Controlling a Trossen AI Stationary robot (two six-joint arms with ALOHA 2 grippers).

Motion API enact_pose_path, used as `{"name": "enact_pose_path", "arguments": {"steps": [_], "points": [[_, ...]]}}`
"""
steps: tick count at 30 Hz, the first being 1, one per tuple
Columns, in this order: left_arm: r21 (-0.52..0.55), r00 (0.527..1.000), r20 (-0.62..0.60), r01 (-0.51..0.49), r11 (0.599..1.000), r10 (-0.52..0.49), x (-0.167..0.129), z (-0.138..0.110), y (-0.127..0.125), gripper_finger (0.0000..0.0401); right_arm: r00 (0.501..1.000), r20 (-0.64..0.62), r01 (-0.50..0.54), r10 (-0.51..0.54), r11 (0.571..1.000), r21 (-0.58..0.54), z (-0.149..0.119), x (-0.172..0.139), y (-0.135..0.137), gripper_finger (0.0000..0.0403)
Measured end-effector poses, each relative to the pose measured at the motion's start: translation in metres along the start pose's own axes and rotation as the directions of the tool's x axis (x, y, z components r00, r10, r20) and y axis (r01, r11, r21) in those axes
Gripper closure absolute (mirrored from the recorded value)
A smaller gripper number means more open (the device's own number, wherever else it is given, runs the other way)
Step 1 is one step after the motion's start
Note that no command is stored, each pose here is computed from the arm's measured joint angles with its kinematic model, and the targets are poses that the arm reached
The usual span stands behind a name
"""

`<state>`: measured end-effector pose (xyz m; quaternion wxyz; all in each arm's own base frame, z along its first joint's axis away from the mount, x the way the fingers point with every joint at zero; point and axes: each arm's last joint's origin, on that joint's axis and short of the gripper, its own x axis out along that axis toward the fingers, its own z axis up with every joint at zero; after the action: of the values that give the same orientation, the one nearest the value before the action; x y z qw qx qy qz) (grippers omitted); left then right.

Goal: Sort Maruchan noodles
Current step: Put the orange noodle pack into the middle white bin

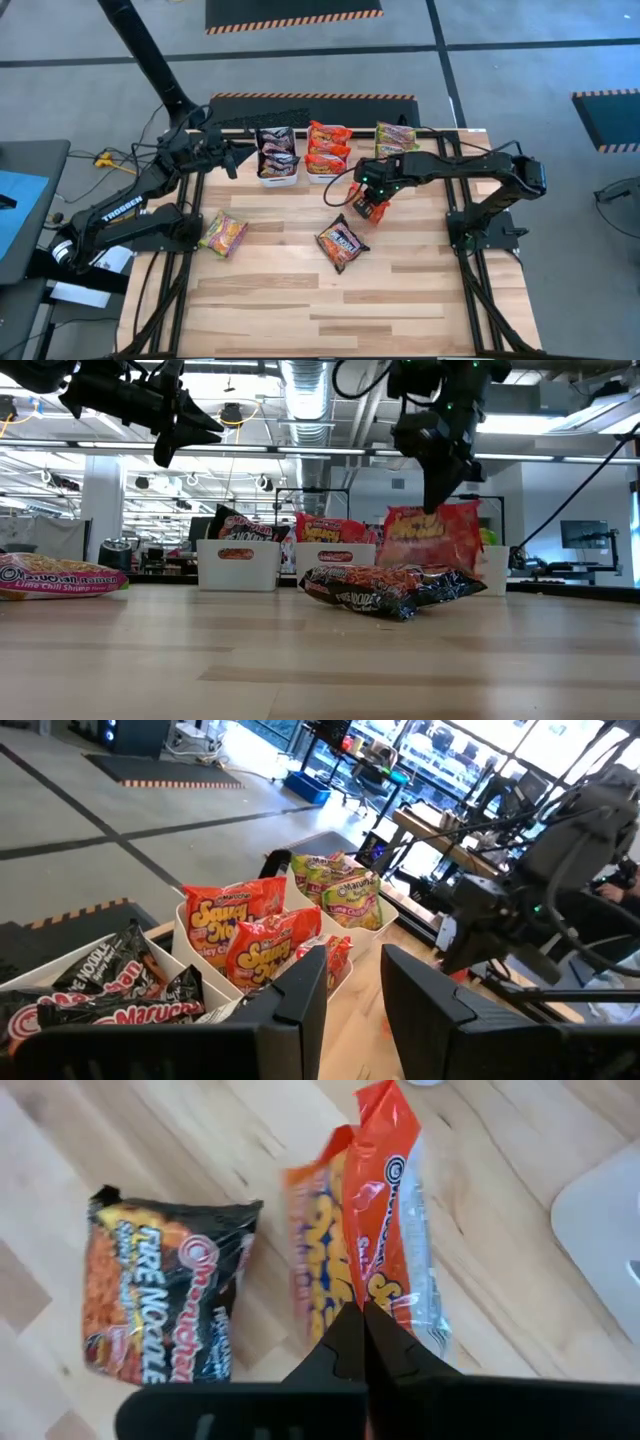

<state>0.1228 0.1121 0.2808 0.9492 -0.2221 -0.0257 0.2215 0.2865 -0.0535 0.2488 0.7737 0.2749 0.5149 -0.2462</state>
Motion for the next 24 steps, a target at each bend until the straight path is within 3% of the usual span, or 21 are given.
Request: {"name": "enact_pose_path", "arguments": {"steps": [14, 24], "points": [[0.002, 1.0, 0.001, -0.003, 1.0, 0.003, 0.0, 0.0, 0.0, 0.0315, 0.993, 0.109, 0.053, -0.046, 0.996, -0.067, 0.02, -0.052, 0.017, 0.0402], [0.003, 0.995, 0.041, -0.09, 0.996, 0.09, 0.0, 0.001, 0.003, 0.0315, 0.958, 0.283, 0.086, -0.047, 0.988, -0.126, 0.063, -0.086, -0.011, 0.0402]]}}
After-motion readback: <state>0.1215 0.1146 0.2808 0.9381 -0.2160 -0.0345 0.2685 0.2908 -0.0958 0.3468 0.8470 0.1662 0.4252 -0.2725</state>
